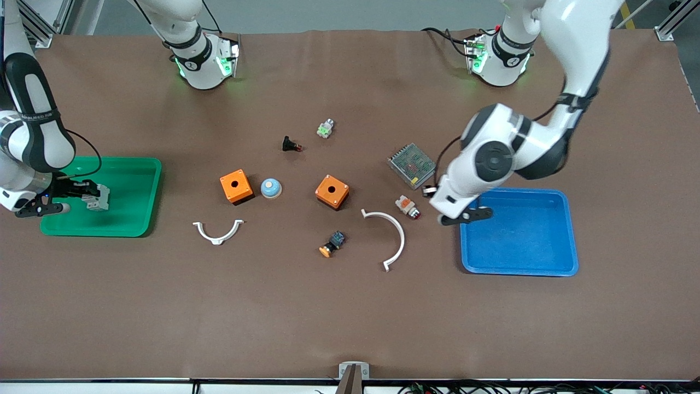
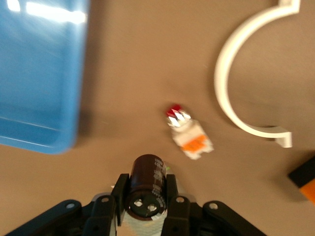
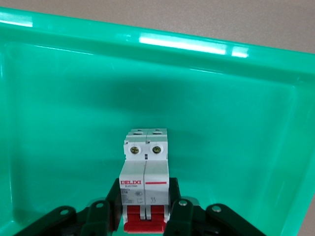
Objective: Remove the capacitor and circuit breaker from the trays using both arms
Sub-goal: 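Lift the capacitor with the left gripper while the right gripper lifts the breaker, then set the capacitor by the grey box while the right gripper sets the breaker down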
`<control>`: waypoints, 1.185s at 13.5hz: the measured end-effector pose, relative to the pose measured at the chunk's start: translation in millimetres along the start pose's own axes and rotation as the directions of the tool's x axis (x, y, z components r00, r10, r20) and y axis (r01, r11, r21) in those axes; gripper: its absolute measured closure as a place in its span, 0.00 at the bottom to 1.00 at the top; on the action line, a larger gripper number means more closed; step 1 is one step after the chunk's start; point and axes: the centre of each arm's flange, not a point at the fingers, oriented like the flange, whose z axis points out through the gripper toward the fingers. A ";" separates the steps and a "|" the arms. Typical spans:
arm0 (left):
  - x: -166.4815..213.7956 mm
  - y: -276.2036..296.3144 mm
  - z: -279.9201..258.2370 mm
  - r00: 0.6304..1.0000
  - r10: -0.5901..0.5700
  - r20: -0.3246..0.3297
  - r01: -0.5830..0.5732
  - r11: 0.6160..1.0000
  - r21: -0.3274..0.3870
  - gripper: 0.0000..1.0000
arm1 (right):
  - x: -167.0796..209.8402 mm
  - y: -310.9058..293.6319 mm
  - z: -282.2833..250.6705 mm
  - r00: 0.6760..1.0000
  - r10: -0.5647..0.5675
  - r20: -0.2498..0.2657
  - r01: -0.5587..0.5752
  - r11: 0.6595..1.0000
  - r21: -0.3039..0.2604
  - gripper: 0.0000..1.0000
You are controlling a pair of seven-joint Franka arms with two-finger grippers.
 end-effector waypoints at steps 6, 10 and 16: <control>-70.4 95.5 100.2 0.990 -0.135 0.028 0.137 0.988 -0.067 0.66 | 57.0 -78.1 -85.9 0.992 0.106 0.069 -0.107 0.994 0.009 0.60; -94.3 113.5 120.2 0.983 -0.180 0.043 0.182 0.982 -0.045 0.66 | 104.8 -190.7 -107.1 0.983 0.176 0.044 -0.178 0.983 0.046 0.60; -74.7 109.4 108.7 0.985 -0.175 -0.004 0.175 0.983 -0.048 0.19 | 140.2 -390.6 -112.9 0.968 0.250 0.025 -0.251 0.968 0.022 0.60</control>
